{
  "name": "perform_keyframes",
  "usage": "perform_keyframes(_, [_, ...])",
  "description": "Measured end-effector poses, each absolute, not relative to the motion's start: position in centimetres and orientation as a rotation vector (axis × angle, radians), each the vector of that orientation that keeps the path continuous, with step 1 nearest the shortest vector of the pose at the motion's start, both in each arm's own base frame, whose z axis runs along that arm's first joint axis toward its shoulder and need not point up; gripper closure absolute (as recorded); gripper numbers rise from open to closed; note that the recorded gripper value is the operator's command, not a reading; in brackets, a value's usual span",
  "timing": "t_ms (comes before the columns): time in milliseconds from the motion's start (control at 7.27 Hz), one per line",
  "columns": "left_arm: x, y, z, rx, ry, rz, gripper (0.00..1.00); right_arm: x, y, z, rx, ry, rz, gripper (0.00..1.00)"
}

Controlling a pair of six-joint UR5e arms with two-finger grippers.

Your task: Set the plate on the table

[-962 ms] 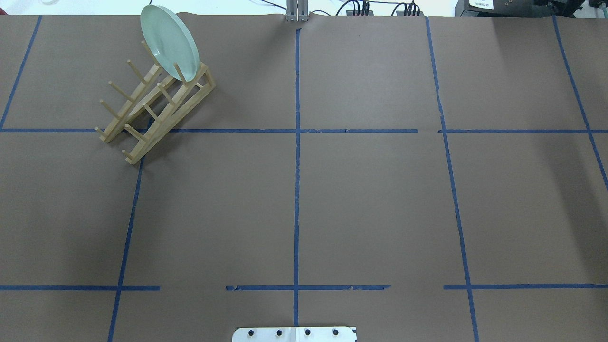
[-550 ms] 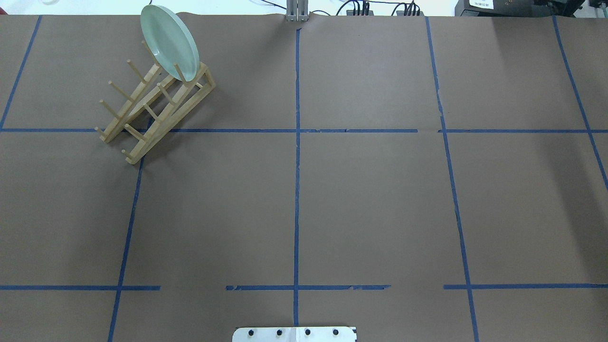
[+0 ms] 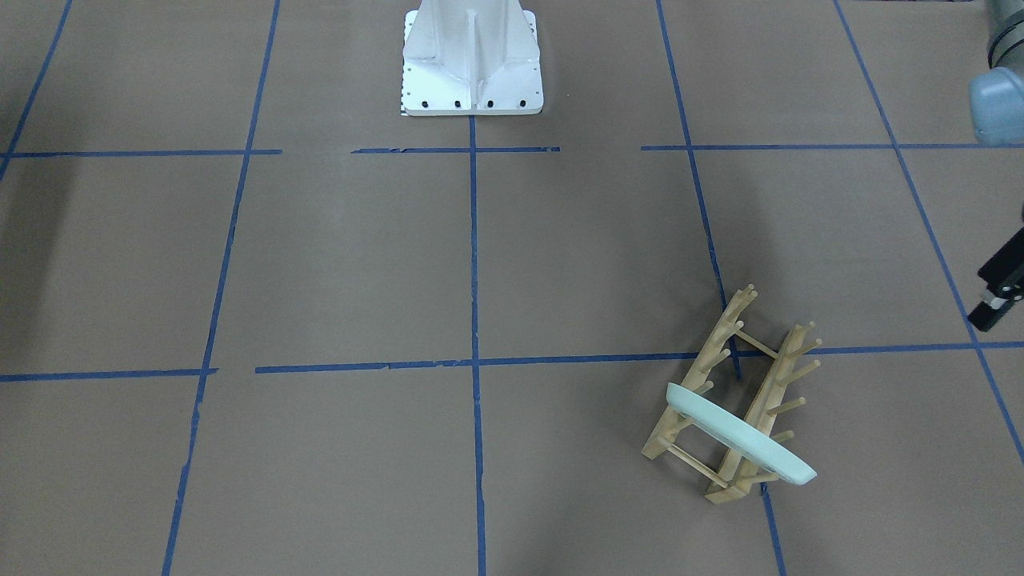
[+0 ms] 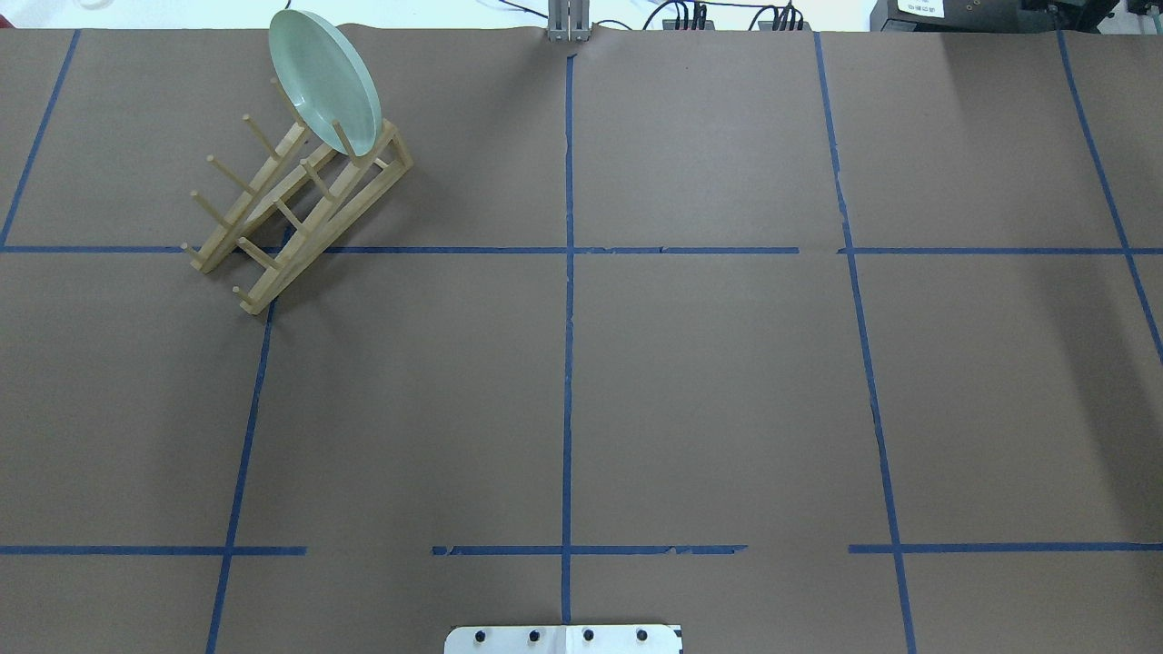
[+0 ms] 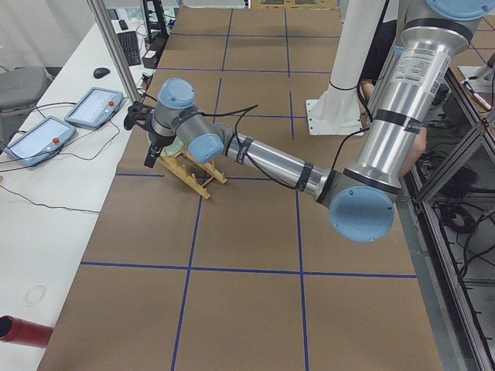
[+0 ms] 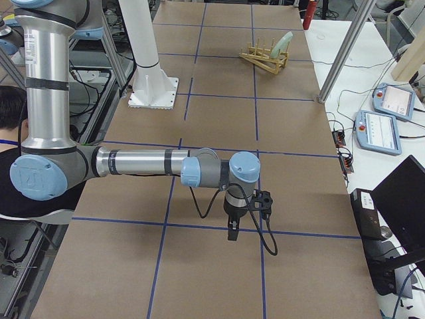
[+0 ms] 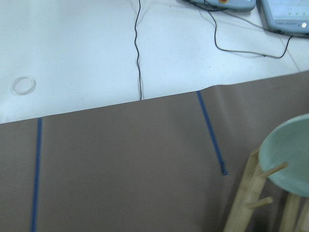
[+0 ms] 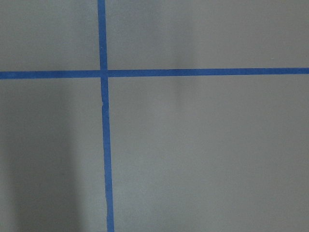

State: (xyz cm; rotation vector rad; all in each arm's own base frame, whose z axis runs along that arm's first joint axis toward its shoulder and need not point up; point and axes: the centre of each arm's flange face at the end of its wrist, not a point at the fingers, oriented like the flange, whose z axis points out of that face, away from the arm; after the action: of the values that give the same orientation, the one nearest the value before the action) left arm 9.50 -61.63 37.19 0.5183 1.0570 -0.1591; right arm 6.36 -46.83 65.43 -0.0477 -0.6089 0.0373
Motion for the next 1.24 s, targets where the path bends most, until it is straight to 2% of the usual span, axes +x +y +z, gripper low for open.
perform_keyframes(412, [17.9, -63.4, 32.3, 0.333, 1.339, -0.435, 0.00, 6.4, -46.8, 65.4, -0.048, -0.609, 0.038, 0.00])
perform_keyframes(962, [26.7, -65.6, 31.0, 0.220, 1.467, -0.802, 0.01, 6.4, -46.8, 65.4, -0.048, -0.609, 0.037, 0.00])
perform_keyframes(1100, [28.1, -65.6, 30.9, 0.208, 1.475, -0.827, 0.12, 6.4, -46.8, 65.4, -0.048, -0.609, 0.037, 0.00])
perform_keyframes(1238, [28.8, -65.7, 30.9, 0.202, 1.475, -0.835, 0.30, 6.4, -46.8, 65.4, -0.047, -0.609, 0.037, 0.00])
